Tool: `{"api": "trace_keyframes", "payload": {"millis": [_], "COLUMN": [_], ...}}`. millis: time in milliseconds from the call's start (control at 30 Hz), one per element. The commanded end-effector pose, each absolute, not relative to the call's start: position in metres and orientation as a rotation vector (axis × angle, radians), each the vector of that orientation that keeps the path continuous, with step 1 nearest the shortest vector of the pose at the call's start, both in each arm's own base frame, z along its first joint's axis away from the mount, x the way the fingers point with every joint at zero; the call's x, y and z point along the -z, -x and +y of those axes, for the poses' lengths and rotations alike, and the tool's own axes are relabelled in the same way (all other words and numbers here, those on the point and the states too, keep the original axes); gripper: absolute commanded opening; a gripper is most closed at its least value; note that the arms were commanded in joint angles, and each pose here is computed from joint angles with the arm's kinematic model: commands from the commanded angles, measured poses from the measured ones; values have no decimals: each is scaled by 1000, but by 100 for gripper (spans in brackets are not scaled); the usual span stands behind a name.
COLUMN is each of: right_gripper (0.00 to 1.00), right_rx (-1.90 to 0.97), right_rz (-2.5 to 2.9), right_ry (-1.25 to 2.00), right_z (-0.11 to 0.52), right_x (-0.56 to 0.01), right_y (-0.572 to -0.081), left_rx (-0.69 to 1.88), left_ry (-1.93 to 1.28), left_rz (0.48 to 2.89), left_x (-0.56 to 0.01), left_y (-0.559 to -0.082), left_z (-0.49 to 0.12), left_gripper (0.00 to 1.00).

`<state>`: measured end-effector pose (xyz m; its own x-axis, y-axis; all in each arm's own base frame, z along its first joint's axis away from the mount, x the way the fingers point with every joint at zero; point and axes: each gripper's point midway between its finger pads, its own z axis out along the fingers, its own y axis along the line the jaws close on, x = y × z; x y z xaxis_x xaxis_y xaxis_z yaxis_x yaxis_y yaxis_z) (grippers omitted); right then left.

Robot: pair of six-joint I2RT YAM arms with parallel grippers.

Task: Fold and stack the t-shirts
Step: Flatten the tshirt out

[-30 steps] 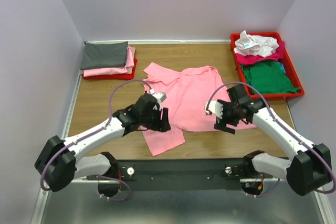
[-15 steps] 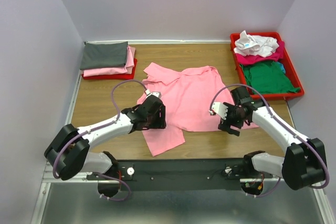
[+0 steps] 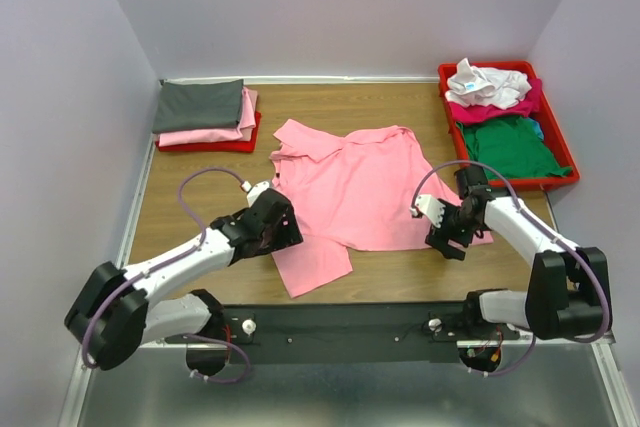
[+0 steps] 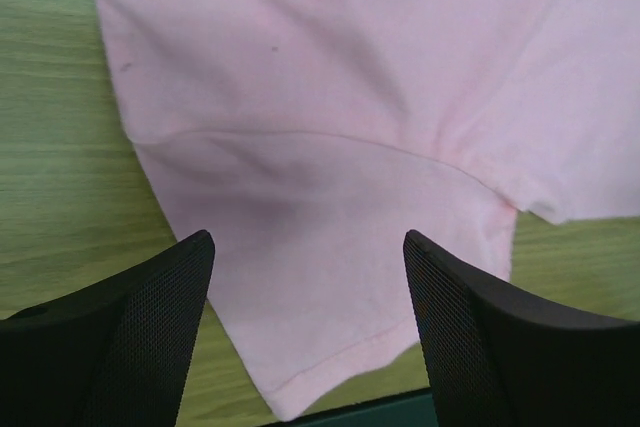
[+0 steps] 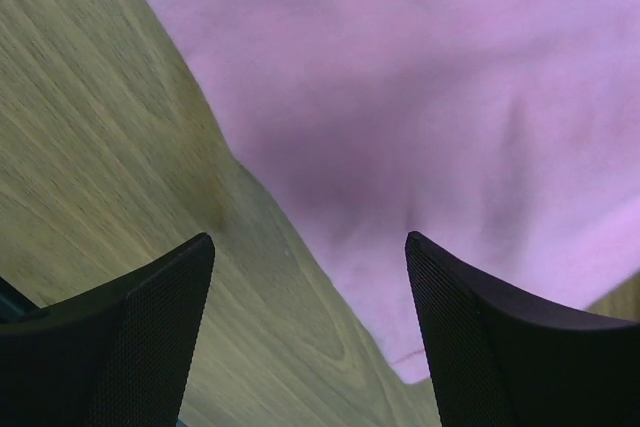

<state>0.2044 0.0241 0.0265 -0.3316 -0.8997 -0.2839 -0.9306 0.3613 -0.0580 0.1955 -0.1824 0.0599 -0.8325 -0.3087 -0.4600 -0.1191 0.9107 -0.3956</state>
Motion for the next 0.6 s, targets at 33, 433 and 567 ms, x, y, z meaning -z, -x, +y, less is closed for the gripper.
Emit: {"api": "trace_keyframes", "payload": {"millis": [33, 433, 567], "right_gripper": [81, 62, 62], "right_rx": [-245, -255, -235], "right_rz": [2379, 2445, 2445], "right_ry": [1639, 1591, 1566], "right_z": [28, 26, 26], "right_x": [-12, 2, -1], "right_y": [-196, -186, -187], "left_rx": [338, 302, 370], "left_ry": [412, 428, 374], "left_rz": [2593, 2638, 2663], "left_x": [-29, -16, -30], "left_y": [-211, -207, -195], "left_z": [-165, -156, -160], "left_gripper": [85, 85, 85]}}
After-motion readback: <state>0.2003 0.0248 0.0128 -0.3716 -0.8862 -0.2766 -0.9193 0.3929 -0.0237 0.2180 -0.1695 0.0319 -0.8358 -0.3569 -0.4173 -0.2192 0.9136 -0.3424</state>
